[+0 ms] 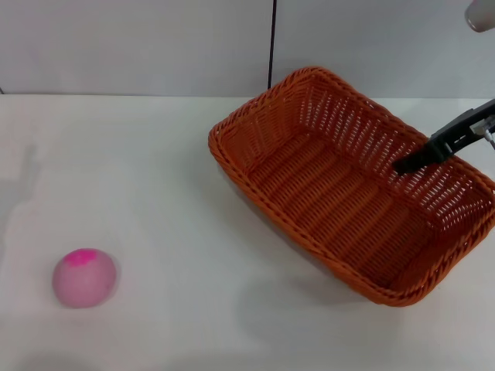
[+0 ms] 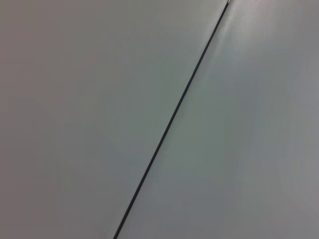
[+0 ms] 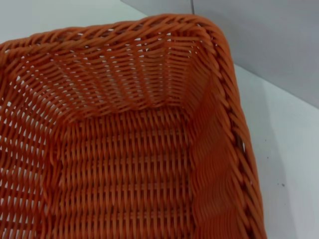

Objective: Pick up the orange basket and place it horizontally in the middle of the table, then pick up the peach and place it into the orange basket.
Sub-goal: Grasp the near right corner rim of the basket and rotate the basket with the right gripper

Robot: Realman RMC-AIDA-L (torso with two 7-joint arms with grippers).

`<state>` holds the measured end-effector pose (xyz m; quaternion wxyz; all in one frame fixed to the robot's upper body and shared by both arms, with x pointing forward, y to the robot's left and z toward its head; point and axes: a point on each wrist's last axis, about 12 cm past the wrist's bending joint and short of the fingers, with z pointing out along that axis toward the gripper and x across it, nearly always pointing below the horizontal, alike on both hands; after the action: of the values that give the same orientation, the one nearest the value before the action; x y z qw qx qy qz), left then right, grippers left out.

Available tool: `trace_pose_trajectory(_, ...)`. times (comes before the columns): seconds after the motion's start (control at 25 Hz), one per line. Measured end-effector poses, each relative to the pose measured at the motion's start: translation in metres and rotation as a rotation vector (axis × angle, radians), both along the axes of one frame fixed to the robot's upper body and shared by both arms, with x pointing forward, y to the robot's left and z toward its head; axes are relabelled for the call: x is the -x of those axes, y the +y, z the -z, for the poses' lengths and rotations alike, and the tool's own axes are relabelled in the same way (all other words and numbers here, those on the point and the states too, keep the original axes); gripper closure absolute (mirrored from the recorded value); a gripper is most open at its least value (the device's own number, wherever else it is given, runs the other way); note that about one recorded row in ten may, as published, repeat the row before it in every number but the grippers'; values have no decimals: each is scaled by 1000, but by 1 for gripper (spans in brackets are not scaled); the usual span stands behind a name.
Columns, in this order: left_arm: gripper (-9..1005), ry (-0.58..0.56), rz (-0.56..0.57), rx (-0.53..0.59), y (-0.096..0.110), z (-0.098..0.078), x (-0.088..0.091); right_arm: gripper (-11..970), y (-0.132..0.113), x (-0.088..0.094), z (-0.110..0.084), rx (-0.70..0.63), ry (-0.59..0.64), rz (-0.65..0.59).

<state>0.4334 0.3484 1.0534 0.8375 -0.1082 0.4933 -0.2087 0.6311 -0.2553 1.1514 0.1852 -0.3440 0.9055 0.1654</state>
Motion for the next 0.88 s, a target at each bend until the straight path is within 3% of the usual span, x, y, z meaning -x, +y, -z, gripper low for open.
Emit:
trace_pose_trajectory(0.16, 275, 7, -1, 1, 0, 1, 0, 281, 0, 1, 0, 6, -2, -9)
trace_pose_trajectory(0.32, 274, 12, -1, 2, 0, 1, 0, 491, 0, 1, 0, 11, -3, -13)
trace_pose_trajectory(0.68, 274, 17, 1, 3, 0, 2, -1, 796, -3, 4, -4, -14, -10, -9)
trace_pose_trajectory(0.88, 274, 25, -3, 5, 1, 3, -1, 797, -8, 9, -19, -112, -74, 6)
